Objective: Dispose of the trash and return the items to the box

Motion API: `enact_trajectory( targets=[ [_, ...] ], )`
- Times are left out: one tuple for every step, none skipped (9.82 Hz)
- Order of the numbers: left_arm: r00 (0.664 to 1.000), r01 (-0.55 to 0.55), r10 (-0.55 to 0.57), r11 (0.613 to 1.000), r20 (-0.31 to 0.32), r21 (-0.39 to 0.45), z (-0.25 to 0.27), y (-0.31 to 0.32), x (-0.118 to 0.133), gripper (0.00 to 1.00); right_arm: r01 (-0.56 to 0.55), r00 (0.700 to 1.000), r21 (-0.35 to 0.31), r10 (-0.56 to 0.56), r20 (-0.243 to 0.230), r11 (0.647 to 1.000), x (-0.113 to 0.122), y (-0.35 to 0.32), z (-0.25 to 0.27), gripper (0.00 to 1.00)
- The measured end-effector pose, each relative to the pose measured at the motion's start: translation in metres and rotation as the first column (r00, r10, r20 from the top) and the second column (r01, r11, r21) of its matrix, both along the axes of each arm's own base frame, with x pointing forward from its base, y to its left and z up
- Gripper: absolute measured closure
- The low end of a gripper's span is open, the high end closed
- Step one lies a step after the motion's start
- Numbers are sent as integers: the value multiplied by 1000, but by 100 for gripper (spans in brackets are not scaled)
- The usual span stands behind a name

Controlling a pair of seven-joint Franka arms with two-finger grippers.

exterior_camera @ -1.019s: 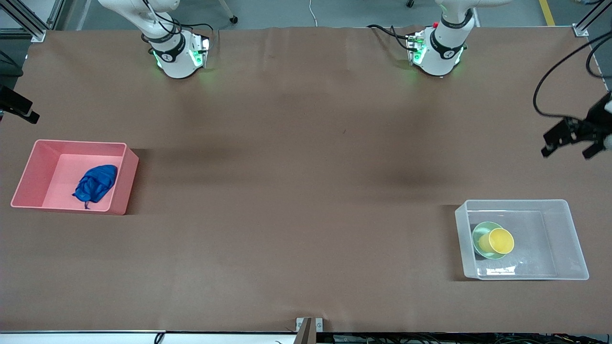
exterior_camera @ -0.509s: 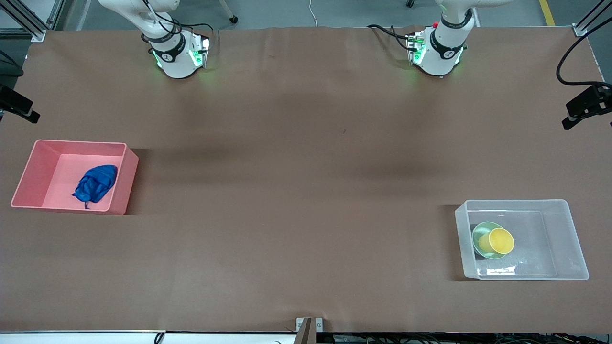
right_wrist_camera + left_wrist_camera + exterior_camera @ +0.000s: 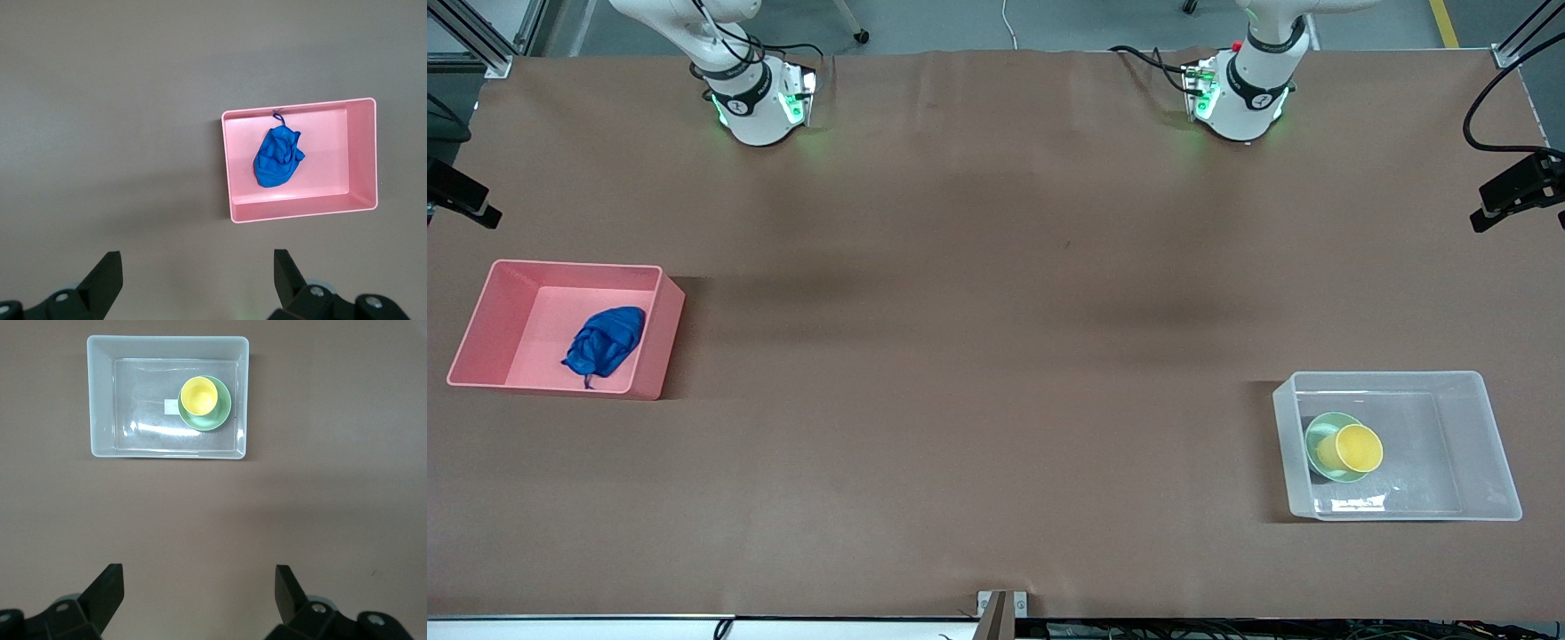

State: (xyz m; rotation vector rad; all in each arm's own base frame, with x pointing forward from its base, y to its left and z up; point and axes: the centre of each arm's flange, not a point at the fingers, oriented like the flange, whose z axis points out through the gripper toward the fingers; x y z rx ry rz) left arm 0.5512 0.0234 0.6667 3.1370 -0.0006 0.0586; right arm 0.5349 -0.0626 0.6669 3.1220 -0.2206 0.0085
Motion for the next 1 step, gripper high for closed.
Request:
enact_trajectory(
  targets=[
    [1000,-1,1,1000,-1,0,0,0,0,0,0,1000,0,0,0,1000,0,0,0,0]
  ],
)
